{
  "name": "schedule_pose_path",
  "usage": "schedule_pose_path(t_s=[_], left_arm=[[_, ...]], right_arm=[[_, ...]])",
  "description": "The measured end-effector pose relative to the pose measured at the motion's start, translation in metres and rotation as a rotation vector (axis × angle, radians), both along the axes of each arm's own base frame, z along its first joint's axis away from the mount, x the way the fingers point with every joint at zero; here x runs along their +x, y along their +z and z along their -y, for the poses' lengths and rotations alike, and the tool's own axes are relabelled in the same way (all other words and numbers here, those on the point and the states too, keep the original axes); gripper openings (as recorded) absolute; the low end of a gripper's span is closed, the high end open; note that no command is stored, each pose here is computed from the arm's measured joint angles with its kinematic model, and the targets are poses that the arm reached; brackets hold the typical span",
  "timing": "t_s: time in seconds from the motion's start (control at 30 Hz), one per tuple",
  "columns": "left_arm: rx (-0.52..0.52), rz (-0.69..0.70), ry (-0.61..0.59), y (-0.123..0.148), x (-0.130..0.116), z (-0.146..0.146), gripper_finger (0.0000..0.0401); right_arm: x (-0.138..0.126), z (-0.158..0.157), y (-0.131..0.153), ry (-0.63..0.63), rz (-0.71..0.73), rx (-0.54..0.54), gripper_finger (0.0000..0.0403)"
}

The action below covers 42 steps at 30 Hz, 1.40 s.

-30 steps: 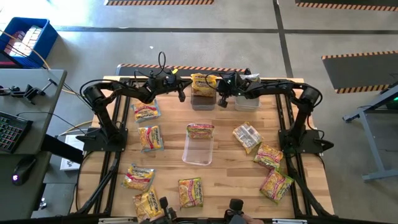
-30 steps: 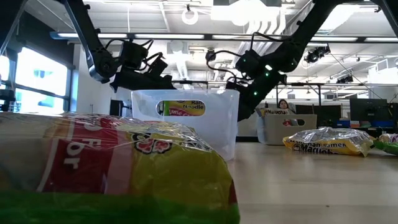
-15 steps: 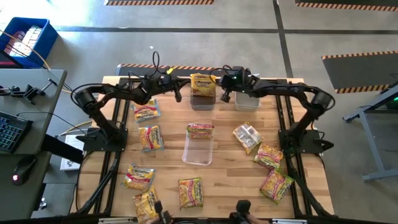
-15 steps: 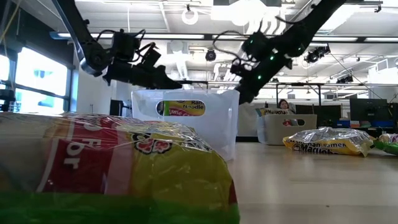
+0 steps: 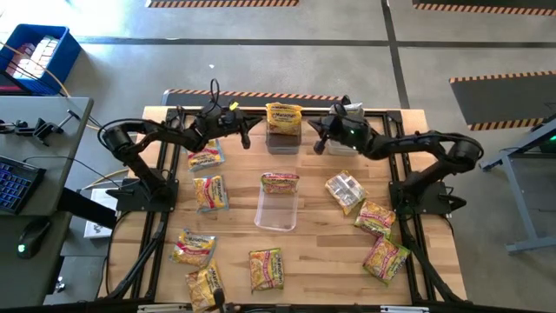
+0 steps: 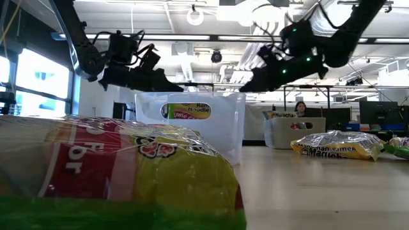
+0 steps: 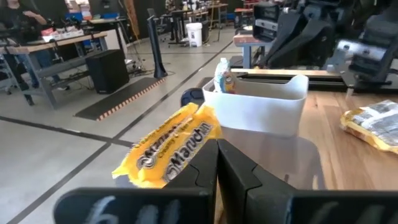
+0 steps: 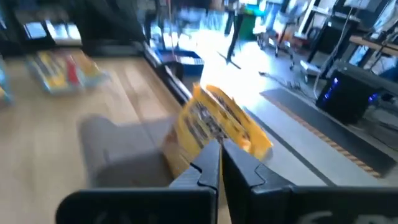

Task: Sort Maruchan noodles
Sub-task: Put the blue noodle pack into the white bin

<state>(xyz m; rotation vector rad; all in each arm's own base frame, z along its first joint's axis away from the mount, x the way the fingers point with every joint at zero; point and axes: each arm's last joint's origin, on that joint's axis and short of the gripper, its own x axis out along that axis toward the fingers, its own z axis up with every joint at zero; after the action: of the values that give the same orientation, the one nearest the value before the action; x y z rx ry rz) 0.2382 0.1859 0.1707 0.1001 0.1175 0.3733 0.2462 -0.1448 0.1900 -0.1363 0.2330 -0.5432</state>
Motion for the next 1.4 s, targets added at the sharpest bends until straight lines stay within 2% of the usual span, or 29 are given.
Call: schedule_pose_path(t_s=[0.13, 0.27, 0.43, 0.63, 0.87, 1.0, 1.17, 1.4], left_arm=[[0.001, 0.002, -0.024, 0.001, 0.004, 0.006, 0.0000], [-0.006, 0.003, -0.044, 0.001, 0.008, 0.010, 0.0000], [-0.025, 0.009, -0.064, 0.004, 0.010, 0.017, 0.0000], [-0.069, 0.002, -0.068, 0.023, 0.003, 0.025, 0.0000], [-0.173, -0.079, -0.068, 0.041, -0.014, 0.041, 0.0000], [-0.214, -0.129, -0.082, 0.049, -0.023, 0.053, 0.0000], [-0.326, -0.203, -0.081, 0.051, -0.034, 0.067, 0.0000], [-0.535, -0.331, -0.060, 0.043, -0.045, 0.084, 0.0012]], right_arm=[[-0.005, -0.012, 0.000, 0.046, 0.067, 0.031, 0.0000], [-0.005, -0.021, -0.003, 0.133, 0.055, 0.054, 0.0000], [-0.004, -0.027, -0.011, 0.169, -0.004, 0.093, 0.0000], [0.000, -0.035, -0.009, 0.213, -0.007, 0.053, 0.0000], [-0.005, -0.031, -0.011, 0.202, -0.011, -0.012, 0.0000], [-0.022, -0.024, -0.017, 0.171, 0.074, -0.008, 0.0000], [-0.038, -0.020, -0.020, 0.198, 0.174, -0.011, 0.0000], [-0.043, -0.017, -0.023, 0.174, 0.168, -0.009, 0.0000]])
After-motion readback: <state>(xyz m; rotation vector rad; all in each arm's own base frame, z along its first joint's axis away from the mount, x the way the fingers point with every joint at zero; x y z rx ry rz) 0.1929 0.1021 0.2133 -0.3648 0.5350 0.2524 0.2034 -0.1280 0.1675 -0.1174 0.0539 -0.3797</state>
